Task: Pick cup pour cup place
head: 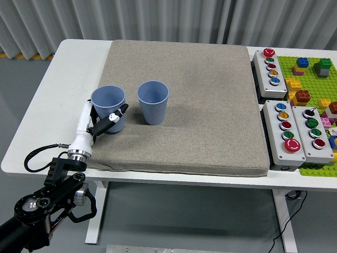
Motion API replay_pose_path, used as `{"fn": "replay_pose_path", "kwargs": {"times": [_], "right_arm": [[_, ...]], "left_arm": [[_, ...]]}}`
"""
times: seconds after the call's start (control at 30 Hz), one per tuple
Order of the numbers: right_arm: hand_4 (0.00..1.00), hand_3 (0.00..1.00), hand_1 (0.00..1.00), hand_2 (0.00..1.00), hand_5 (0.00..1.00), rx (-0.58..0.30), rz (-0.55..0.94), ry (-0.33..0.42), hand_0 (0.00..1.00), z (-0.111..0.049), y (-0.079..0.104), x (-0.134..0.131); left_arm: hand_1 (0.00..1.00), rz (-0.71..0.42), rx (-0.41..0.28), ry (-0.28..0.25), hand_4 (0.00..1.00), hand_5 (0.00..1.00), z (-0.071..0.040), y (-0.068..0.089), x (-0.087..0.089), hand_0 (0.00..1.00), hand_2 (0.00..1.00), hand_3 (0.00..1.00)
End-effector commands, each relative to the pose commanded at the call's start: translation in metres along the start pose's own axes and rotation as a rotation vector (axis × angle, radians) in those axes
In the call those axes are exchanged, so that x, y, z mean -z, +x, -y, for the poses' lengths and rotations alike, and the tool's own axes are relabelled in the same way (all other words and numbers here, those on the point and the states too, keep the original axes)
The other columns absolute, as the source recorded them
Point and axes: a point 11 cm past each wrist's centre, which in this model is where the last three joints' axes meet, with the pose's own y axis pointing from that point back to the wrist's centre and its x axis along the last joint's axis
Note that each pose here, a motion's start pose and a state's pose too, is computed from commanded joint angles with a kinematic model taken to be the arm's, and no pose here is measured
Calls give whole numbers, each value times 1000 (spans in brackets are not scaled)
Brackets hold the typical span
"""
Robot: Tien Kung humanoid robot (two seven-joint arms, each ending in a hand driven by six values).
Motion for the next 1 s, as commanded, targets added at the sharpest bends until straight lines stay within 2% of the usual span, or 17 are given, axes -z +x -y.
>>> {"fn": "replay_pose_path", "kwargs": {"times": [0.03,0.07,0.6,1.0], "right_arm": [[2,580,600,508,2,0,0,0,642,0,0,0],[2,580,600,508,2,0,0,0,642,0,0,0],[2,580,600,508,2,-1,-6,-4,642,0,0,-2],[2,579,600,507,2,-2,-23,-5,642,1,1,-3]], "left_arm": [[720,1,3,2,924,426,0,0,1,714,822,825],[760,2,3,2,923,432,0,-1,1,748,873,841],[766,7,5,5,912,417,-3,0,2,749,874,842],[761,25,7,5,918,420,-14,6,3,758,861,843]]}}
